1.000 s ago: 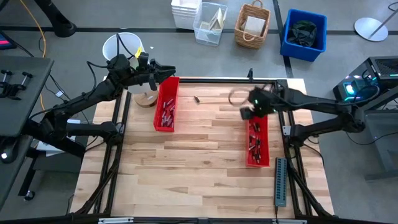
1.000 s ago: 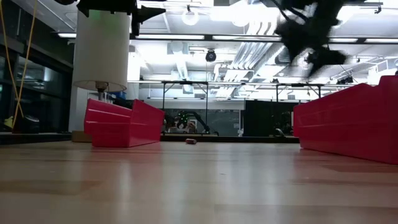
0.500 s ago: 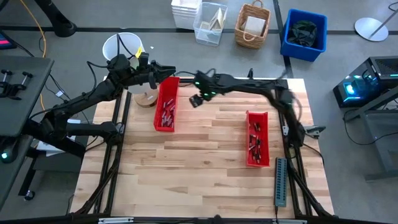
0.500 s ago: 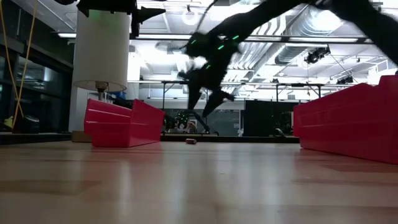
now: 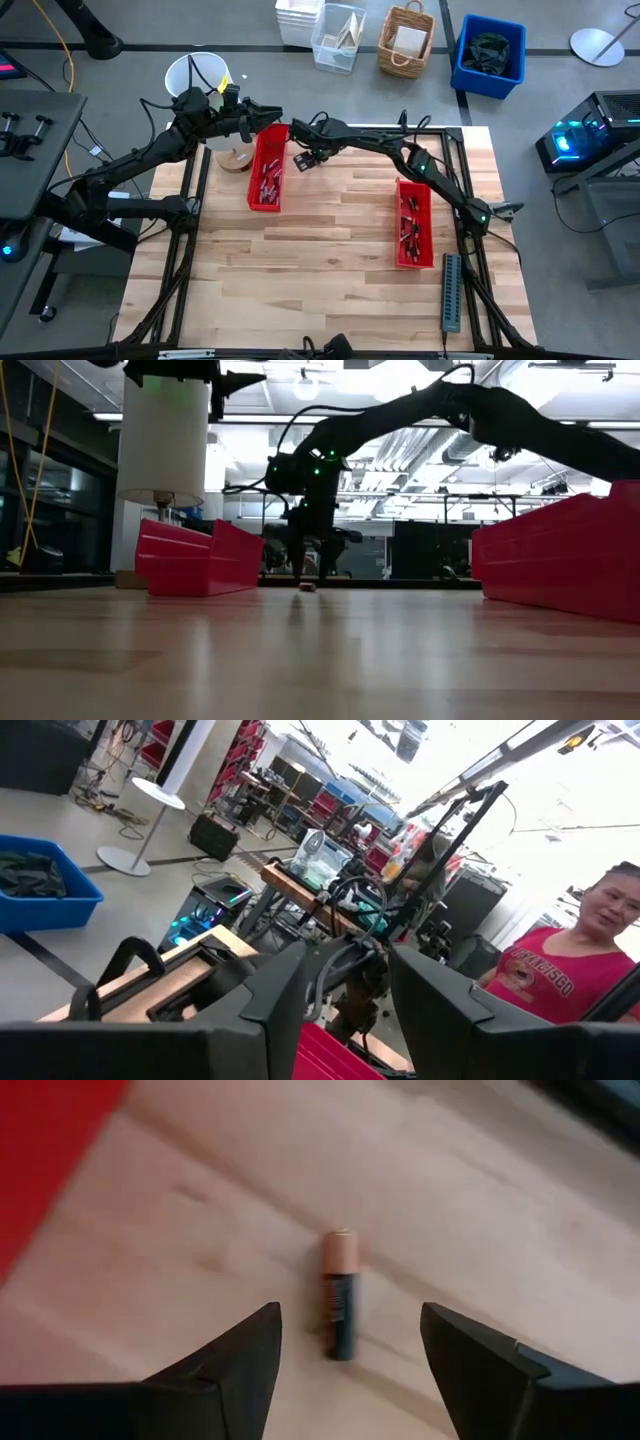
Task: Sort batteries
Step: Put the black battery into the bottom red bin
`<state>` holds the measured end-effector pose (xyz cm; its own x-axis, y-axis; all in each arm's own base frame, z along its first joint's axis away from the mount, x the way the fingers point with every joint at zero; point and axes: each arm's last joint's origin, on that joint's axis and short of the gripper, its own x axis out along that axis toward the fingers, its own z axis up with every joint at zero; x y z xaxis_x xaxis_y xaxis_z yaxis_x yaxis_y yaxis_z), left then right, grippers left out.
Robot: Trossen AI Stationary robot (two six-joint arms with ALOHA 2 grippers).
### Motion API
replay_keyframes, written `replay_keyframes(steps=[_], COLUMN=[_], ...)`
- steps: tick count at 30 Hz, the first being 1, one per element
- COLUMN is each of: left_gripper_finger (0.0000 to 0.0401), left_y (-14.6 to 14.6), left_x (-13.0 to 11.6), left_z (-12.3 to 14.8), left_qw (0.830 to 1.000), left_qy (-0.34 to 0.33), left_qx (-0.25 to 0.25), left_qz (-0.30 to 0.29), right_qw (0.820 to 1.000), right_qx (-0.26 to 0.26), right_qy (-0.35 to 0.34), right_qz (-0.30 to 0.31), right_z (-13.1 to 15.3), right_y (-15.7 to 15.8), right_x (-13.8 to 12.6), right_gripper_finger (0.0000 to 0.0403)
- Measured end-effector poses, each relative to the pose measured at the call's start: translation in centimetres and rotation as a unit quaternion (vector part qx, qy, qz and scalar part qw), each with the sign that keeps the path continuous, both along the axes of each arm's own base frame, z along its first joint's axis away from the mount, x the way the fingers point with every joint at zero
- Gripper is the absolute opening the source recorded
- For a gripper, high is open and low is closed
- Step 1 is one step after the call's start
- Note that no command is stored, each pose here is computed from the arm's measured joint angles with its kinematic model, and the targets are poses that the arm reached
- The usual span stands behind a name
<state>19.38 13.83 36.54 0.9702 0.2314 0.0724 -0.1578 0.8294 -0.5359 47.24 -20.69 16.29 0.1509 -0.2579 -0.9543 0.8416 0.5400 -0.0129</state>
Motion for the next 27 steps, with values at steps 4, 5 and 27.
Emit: replay_keyframes(steps=[4,5,27], left_gripper_finger=[0.0135,0.0135,0.0135], left_y=[0.0,-0.1,2.7], left_x=[0.0,0.1,3.8], left_z=[0.0,0.0,-5.1], left_qw=[1.0,1.0,0.981], left_qy=[0.0,0.0,0.182], left_qx=[0.0,0.0,-0.057], left_qz=[-0.002,-0.003,0.024], right_qw=[1.0,1.0,0.984], right_qx=[-0.008,-0.007,-0.17], right_qy=[0.008,0.012,0.056], right_qz=[-0.02,-0.018,0.018], right_z=[0.0,-0.1,22.2], right_y=[-0.2,-0.2,-2.7], right_x=[-0.2,-0.3,-15.6], right_gripper_finger=[0.0218,0.0213,0.0067])
